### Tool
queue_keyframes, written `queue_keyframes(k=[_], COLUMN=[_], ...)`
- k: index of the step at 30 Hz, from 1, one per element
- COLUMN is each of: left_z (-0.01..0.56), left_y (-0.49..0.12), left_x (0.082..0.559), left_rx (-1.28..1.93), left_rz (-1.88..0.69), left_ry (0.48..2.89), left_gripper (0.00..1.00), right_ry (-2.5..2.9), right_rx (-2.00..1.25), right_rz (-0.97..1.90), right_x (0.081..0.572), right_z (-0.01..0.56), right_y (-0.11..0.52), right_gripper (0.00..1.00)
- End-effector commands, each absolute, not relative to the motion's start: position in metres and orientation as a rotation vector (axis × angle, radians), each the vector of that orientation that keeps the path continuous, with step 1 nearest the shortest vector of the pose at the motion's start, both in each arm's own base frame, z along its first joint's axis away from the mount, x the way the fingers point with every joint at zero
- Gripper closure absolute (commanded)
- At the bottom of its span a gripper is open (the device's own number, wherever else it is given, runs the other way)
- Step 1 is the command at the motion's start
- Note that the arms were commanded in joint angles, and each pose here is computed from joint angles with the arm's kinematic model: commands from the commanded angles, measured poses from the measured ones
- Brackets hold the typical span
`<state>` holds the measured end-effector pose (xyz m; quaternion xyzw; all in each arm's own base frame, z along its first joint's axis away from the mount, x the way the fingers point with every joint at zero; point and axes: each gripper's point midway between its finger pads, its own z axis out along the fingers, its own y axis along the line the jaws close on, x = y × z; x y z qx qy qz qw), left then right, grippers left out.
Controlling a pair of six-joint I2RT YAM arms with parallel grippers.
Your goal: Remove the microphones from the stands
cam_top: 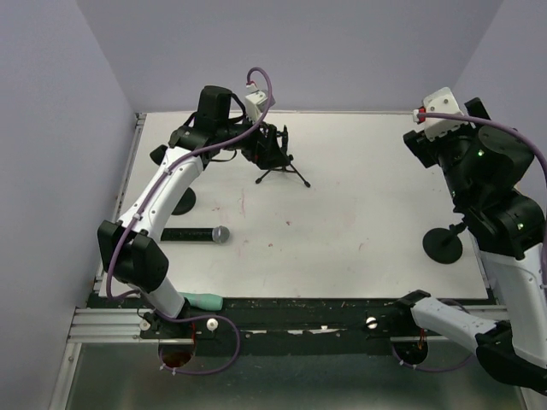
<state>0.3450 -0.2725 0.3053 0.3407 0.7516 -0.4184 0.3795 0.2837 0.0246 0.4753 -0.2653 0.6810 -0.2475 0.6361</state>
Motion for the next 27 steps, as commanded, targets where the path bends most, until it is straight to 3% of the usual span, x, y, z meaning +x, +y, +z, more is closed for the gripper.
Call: queue_keyframes(k=[1,8,19,27], left_z=[0.313,0.313,0.324,0.336], left_y=[-0.271,-0.271,-0.282,-0.290], left_x=[0.348,0.349,0.349,0.346], left_rx=[0.859,0.888,0.976,1.053], left_rz=[-1.030,-1.024,-1.035,-0.989], left_ry=[1.915,1.909,1.894,1.893], left_gripper=[0.01,0.01,0.01,0.01], right_ry=[1.716,1.783,1.807,1.865], right_rx=[-0.555,-0.451,-0.294,-0.317], right_rz=[-0.843,-1.060,-1.163,-1.176], right_x=[0.250,0.226,0.193,0.185], right_z=[0.470,0.471,0.452,0.418], right_y=[-0.034,-0.077,-0.113,-0.117], right_gripper=[0.13,0.08,0.07,0.15])
